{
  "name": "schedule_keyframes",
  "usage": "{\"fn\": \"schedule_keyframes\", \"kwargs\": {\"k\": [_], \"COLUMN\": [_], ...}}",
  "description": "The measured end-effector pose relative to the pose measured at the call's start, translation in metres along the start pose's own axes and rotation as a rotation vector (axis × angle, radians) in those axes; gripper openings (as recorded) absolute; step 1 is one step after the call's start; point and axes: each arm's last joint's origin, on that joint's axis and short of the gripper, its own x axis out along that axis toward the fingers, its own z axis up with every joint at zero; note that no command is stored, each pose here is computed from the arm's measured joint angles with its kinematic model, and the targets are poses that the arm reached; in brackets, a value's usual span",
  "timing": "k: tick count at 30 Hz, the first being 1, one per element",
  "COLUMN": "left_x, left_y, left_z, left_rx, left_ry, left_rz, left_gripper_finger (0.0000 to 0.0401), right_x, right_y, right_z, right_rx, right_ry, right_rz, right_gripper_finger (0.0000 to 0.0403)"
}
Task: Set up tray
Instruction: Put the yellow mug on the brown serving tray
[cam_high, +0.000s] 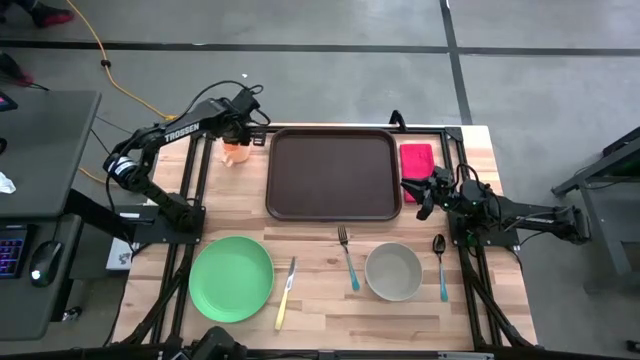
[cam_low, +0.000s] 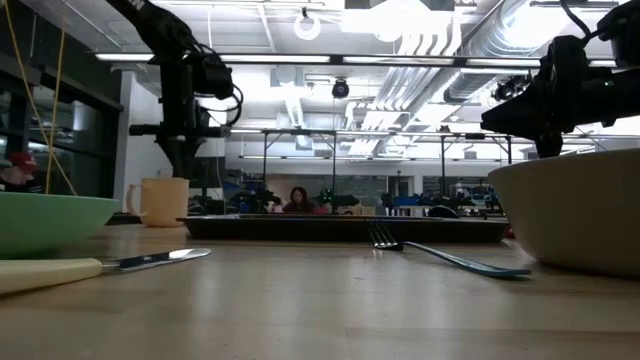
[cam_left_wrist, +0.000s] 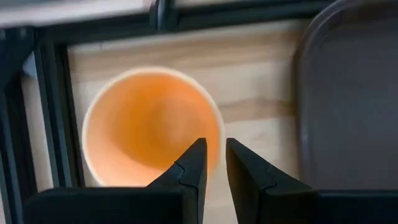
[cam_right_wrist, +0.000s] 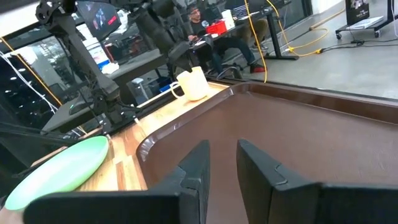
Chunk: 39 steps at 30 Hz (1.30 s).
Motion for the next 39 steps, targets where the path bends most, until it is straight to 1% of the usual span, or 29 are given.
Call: {"fn": "schedule_keyframes", "kwargs": {"k": [3, 6, 11, 14, 18, 31, 39], "left_x": [-0.008, -0.01, 0.002, 0.008, 0.012, 0.013, 0.021], "left_y": [-0.002, -0.002, -0.002, -0.004, -0.006, -0.006, -0.008], "left_z": [0.007, 0.008, 0.002, 0.002, 0.003, 0.002, 0.002], "left_rx": [0.012, 0.012, 0.034, 0.034, 0.031, 0.035, 0.042], "left_ry": [-0.028, -0.031, 0.07, 0.088, 0.1, 0.104, 0.135], "left_rz": [-0.018, -0.021, 0.027, 0.029, 0.03, 0.029, 0.045], "left_gripper_finger": [0.0092, 0.0092, 0.0092, 0.0092, 0.0092, 0.0092, 0.0092], "right_x": [0.0, 0.0, 0.0, 0.0, 0.0, 0.0, 0.0], "right_y": [0.0, 0.0, 0.0, -0.001, -0.001, -0.001, -0.001], "right_z": [0.0, 0.0, 0.0, 0.0, 0.001, 0.001, 0.001], "right_rx": [0.0, -0.001, -0.003, -0.01, -0.01, -0.01, -0.01], "right_ry": [0.0, 0.0, -0.006, -0.012, -0.017, -0.018, -0.018], "right_rz": [-0.001, -0.001, -0.013, -0.027, -0.036, -0.037, -0.038], "right_gripper_finger": [0.0057, 0.0057, 0.0057, 0.0057, 0.0057, 0.0057, 0.0057]}}
